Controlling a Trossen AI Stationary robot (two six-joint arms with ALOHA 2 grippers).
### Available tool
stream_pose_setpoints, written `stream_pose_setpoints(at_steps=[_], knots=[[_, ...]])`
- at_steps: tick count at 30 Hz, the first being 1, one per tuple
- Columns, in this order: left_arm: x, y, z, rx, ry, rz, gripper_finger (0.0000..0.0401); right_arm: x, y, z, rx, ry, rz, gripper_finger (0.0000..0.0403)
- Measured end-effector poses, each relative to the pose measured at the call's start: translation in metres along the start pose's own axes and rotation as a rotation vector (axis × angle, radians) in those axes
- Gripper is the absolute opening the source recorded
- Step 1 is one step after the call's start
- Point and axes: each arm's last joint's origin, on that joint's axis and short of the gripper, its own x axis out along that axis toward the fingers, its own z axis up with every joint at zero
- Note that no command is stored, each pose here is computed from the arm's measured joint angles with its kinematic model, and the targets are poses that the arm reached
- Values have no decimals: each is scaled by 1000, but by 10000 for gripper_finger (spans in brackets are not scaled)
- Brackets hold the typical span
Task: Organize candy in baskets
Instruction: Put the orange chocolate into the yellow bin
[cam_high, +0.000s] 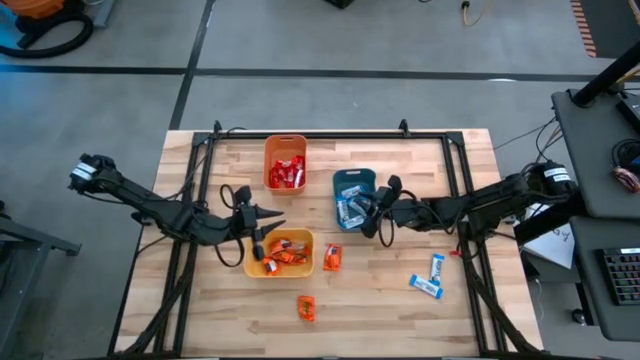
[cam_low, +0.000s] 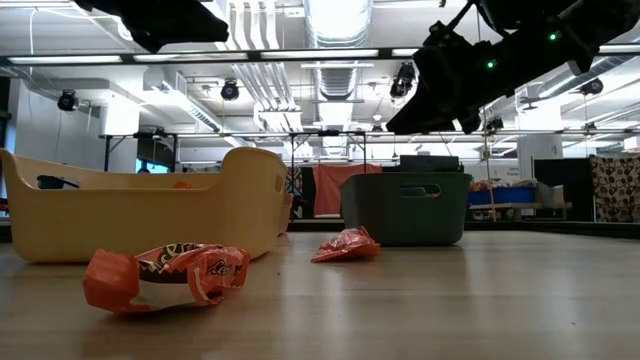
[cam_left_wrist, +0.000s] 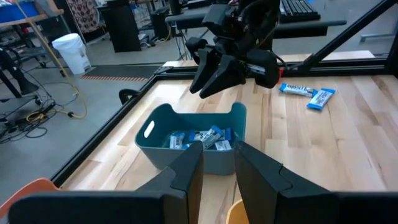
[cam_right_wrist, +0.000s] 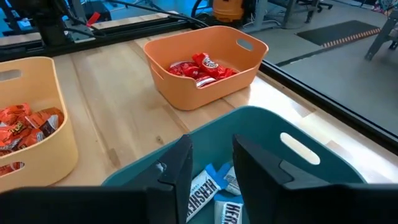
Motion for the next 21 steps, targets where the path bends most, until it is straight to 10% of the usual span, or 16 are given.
stream_pose_setpoints(at_steps=[9,21], knots=[[0,0,0,-40,2,-2,76,0,6,11,63,75,79,121],[1,-1,-1,-46,7,-3,76,-16,49,41,-203,275,392,101]])
